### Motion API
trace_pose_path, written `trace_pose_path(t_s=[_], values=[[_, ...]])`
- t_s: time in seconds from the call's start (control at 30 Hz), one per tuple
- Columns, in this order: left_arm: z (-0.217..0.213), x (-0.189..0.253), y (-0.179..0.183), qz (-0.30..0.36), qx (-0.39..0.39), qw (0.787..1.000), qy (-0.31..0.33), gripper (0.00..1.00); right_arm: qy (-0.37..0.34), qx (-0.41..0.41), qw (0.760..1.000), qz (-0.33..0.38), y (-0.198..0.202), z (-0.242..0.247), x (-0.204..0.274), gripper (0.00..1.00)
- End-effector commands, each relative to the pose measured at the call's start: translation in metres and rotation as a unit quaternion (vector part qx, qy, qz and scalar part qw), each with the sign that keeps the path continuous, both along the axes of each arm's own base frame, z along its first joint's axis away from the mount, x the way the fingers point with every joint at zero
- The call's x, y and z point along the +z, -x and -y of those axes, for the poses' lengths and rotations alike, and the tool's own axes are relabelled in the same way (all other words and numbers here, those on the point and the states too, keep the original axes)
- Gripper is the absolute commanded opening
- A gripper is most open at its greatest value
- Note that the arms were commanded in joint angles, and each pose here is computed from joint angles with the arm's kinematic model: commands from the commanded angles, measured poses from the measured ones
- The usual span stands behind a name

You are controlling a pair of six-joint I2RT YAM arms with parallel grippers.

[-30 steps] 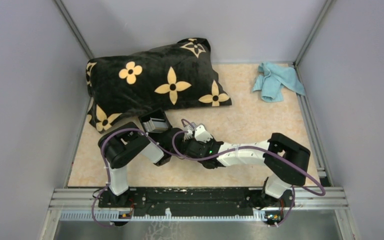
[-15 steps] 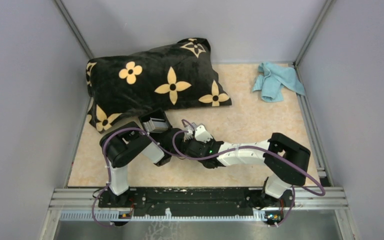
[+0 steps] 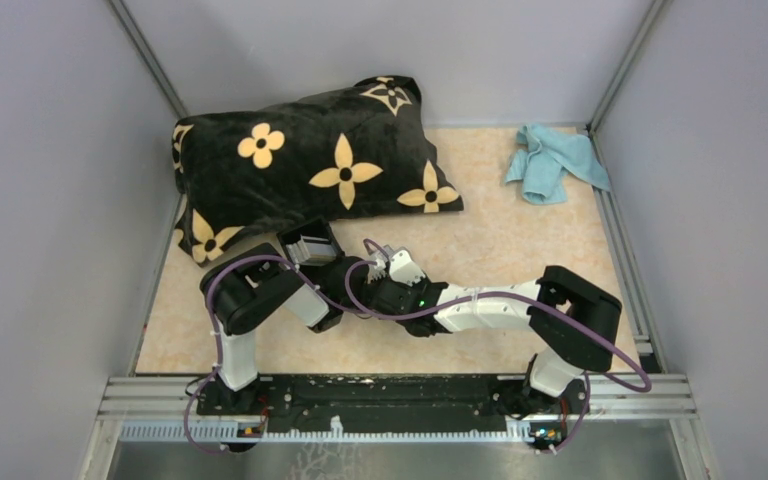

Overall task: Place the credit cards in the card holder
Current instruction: Close the card holder at the center of the board.

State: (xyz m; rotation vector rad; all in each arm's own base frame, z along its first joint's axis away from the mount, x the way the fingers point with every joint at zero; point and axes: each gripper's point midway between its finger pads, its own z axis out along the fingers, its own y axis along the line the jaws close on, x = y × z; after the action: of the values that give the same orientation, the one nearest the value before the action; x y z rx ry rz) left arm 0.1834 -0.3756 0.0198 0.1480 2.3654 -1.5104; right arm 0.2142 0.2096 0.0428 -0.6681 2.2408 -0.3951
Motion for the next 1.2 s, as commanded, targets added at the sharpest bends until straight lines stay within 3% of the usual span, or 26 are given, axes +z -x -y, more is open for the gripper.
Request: trace_pose_path(t_s=[0.0,0.5,1.17], values=[[-0.008,-0.022,0.012,-0.021,-0.011,0.999,-0.03,0.0,-0.047,-0.004,0.999,0.013,-0.006,-0.016,0.016,0.03],[-0.007,-0.02,0.011,-0.02,-0.012,0.999,-0.027,0.0,-0.043,-0.01,0.999,-0.001,-0.001,-0.012,0.004,0.03],[-0.007,-0.023,0.011,-0.023,-0.012,0.999,-0.034,0.0,-0.07,-0.093,0.992,-0.041,0.012,0.027,-0.024,0.02]])
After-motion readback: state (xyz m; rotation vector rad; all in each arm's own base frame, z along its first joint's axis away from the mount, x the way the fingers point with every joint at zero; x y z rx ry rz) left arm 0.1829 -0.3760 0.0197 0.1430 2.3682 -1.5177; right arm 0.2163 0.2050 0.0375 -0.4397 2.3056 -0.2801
